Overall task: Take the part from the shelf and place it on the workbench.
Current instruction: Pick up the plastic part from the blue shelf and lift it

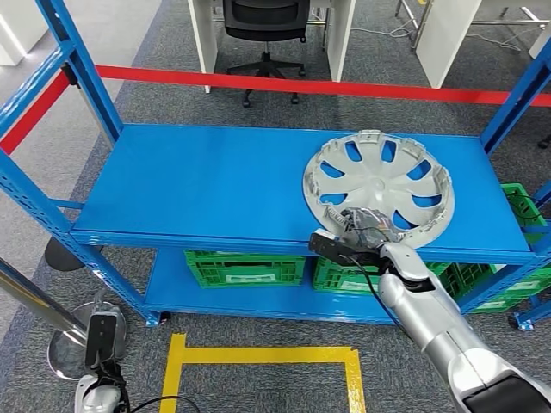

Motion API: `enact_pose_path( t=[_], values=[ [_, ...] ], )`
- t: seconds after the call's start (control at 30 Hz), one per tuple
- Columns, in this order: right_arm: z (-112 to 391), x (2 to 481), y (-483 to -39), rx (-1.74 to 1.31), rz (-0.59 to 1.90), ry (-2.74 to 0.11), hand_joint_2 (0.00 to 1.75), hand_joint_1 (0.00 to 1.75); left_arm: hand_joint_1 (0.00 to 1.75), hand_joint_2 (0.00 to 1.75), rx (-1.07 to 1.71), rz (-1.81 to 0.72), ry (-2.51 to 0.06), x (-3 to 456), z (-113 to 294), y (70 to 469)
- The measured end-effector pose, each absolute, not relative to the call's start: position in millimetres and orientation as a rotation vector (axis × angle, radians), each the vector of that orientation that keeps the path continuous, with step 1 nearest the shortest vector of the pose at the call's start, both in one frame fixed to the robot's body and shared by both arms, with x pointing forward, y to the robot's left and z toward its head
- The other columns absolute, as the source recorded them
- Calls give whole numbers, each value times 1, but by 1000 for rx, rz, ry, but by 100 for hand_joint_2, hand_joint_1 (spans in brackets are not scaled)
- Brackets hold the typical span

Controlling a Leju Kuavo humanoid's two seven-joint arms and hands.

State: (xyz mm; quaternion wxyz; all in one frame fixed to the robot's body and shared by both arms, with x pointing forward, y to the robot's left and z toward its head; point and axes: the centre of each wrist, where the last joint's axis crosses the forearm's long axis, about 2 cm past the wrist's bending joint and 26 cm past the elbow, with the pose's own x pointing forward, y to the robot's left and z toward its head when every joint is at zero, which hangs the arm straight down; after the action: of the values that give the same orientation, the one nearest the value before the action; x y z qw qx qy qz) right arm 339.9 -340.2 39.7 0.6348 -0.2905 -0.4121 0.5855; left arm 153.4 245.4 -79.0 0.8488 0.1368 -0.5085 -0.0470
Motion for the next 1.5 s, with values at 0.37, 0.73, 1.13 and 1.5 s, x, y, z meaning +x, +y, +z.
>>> enact_pose_path(
  t=[0.37, 0.73, 1.13, 1.5],
  values=[
    [42, 344, -334, -641, 1344, -955, 175, 175, 0, 0, 304, -63, -1086, 157, -77, 251],
    [44, 347, -329, -627, 1363, -990, 175, 175, 0, 0, 315, -41, -1092, 158, -77, 254],
    [55, 348, -314, -676, 1409, -1106, 175, 175, 0, 0, 309, -18, -1094, 154, -78, 256],
    [92, 354, -298, -904, 1478, -1283, 175, 175, 0, 0, 274, -2, -1083, 144, -82, 256]
  ],
)
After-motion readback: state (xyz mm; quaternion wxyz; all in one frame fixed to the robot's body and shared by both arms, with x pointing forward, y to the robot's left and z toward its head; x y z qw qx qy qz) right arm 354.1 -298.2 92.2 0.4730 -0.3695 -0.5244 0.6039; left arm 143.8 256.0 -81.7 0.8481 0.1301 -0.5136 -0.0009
